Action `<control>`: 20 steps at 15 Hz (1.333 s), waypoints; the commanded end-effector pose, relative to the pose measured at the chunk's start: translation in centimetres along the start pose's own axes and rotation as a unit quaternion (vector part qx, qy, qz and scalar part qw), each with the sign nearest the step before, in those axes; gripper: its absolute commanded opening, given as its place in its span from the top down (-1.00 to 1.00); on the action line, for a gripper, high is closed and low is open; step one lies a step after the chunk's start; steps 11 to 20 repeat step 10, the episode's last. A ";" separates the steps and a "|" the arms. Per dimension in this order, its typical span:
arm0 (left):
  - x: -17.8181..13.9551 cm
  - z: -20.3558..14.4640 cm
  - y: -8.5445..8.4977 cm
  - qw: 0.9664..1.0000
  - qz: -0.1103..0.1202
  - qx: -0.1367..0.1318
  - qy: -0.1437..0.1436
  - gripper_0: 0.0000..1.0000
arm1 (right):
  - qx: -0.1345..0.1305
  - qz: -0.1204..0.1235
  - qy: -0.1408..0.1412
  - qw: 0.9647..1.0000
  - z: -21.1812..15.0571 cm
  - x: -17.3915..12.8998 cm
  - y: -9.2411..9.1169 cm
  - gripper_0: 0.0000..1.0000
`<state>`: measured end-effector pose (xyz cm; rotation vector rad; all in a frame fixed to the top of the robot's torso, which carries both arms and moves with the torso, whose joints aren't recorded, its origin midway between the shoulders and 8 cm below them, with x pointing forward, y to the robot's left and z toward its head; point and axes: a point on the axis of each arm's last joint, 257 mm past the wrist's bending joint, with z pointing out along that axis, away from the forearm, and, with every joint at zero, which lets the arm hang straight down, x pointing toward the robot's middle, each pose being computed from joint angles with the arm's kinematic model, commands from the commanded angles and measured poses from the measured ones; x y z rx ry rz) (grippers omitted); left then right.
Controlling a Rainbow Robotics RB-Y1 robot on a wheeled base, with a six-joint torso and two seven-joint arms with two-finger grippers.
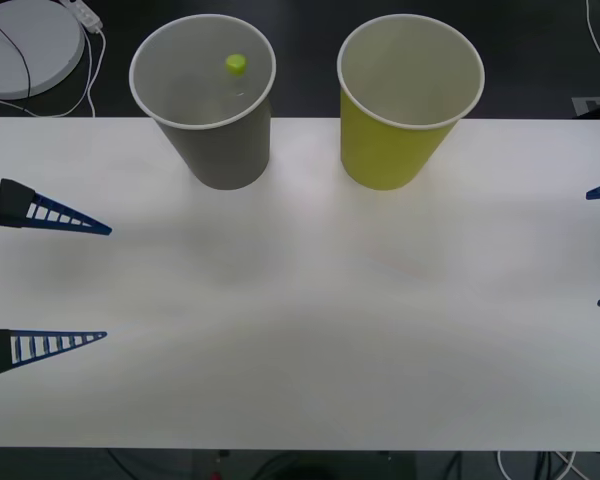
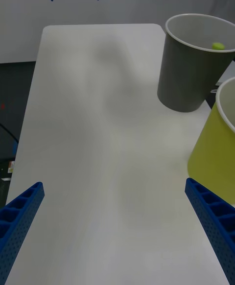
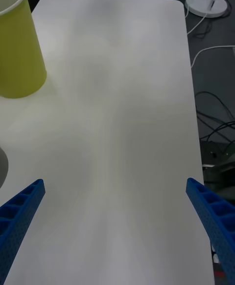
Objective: Put the can into the green bin and the plastic bottle into the gray bin
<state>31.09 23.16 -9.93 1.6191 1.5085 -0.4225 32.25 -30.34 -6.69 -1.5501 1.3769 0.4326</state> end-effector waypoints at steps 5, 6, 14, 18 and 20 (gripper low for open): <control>0.4 -0.1 -0.4 1.000 -0.021 0.002 -0.006 -1.00 | 0.000 0.000 0.000 1.000 0.0 0.0 0.0 -1.00; 0.4 -0.1 -0.4 1.000 -0.021 0.002 -0.006 -1.00 | 0.000 0.000 0.000 1.000 0.0 0.0 0.0 -1.00; 0.4 -0.1 -0.4 1.000 -0.021 0.002 -0.006 -1.00 | 0.000 0.000 0.000 1.000 0.0 0.0 0.0 -1.00; 0.4 -0.1 -0.4 1.000 -0.021 0.002 -0.006 -1.00 | 0.000 0.000 0.000 1.000 0.0 0.0 0.0 -1.00; 0.4 -0.1 -0.4 1.000 -0.021 0.002 -0.006 -1.00 | 0.000 0.000 0.000 1.000 0.0 0.0 0.0 -1.00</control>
